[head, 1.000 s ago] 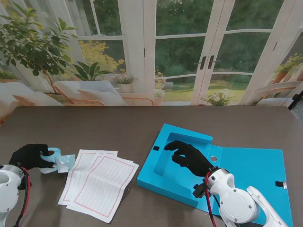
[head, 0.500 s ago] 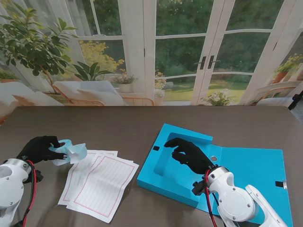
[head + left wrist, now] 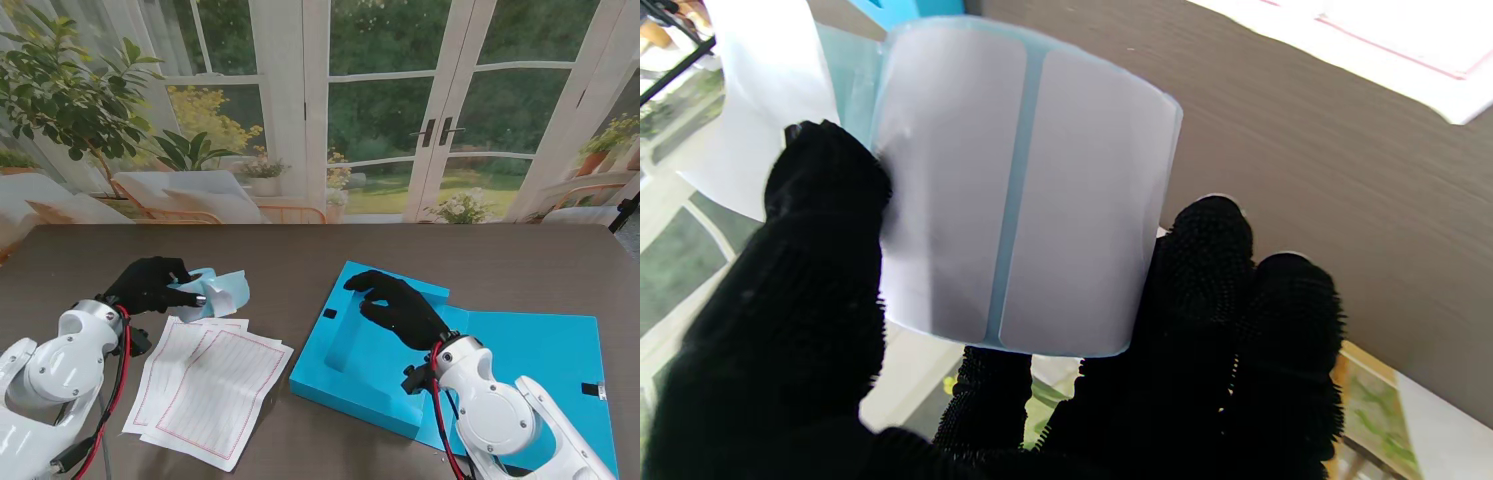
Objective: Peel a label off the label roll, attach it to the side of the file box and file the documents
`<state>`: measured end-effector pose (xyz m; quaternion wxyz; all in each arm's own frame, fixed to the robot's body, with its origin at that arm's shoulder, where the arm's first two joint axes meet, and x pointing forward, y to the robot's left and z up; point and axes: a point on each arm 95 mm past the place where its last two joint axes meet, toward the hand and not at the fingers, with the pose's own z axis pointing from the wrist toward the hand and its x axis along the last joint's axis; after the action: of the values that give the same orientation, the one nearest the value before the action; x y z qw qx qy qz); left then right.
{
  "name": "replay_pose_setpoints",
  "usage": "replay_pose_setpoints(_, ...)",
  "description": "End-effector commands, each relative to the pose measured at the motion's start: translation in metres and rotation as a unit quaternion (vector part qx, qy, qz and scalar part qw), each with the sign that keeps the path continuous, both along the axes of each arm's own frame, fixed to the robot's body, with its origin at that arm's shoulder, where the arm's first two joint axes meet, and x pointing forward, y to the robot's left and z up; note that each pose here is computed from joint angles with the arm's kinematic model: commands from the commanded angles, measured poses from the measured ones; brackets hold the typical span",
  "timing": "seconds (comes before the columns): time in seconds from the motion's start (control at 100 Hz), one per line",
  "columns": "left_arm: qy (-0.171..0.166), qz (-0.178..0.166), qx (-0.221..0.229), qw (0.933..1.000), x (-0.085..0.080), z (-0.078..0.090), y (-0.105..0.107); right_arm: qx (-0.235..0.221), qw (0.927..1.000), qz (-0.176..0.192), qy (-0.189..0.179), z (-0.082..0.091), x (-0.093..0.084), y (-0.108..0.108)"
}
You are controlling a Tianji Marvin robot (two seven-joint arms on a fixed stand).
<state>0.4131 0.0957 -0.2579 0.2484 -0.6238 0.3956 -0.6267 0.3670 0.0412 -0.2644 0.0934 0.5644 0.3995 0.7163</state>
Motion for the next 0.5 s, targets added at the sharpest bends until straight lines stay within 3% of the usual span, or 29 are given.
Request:
replay_pose_setpoints(0.0, -0.009, -0.021, -0.015, 0.9996, 0.003, 0.014, -0.018, 0.006, 0.9998, 0.011, -0.015, 0.012, 0.001, 0.008)
replay_pose_setpoints(0.3, 0.001, -0.040, -0.078, 0.9962, 0.008, 0.018, -0.060, 0.023, 0.9984, 0.004, -0.052, 0.025, 0.006, 0.023)
replay_pose_setpoints(0.49, 0.010, -0.053, -0.082, 0.9951, 0.008, 0.018, -0.080, 0.012, 0.9957, -0.012, -0.091, 0.030, 0.009, 0.030)
